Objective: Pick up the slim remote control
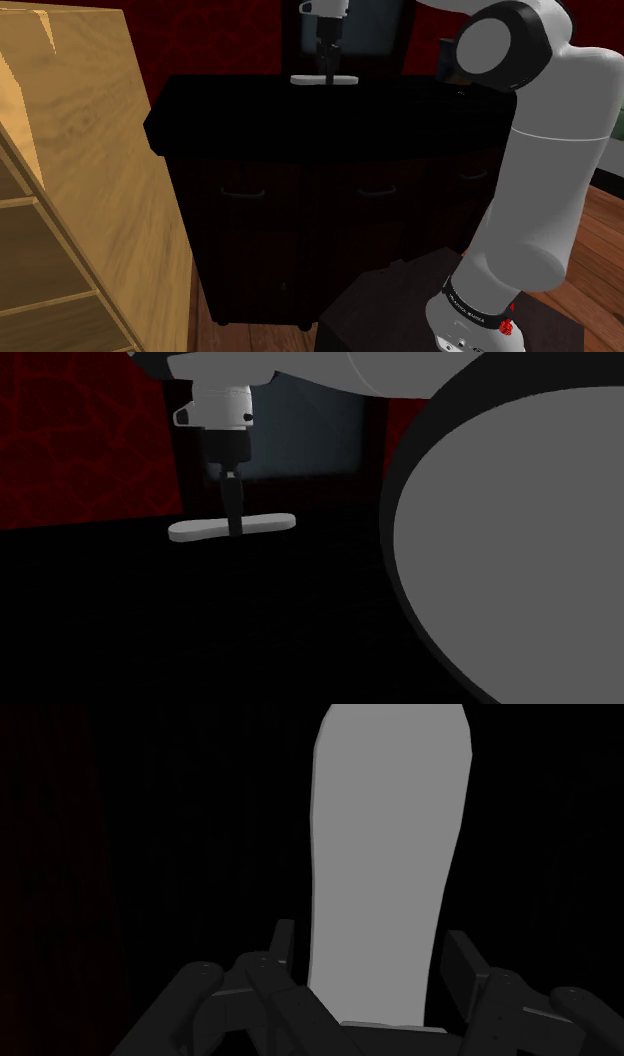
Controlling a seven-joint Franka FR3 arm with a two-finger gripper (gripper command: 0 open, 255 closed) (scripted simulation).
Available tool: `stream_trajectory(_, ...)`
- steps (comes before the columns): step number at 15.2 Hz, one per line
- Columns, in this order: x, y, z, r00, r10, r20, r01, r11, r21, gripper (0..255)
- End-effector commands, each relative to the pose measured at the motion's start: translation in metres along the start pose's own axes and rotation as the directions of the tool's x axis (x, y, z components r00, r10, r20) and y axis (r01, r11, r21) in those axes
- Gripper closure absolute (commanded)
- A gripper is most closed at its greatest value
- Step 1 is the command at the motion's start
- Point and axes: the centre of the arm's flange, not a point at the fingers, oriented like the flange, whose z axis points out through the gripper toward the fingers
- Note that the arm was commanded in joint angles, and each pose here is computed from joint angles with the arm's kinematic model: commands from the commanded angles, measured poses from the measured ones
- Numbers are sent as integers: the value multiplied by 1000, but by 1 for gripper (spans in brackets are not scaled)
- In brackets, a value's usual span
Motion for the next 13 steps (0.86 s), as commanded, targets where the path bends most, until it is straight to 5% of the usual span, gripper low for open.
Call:
stream_trajectory(1, -1, 0, -11, 1000, 0, 0, 0, 1000, 0, 255)
stream_trajectory(13, 0, 0, -65, 1000, 0, 0, 0, 1000, 0, 255)
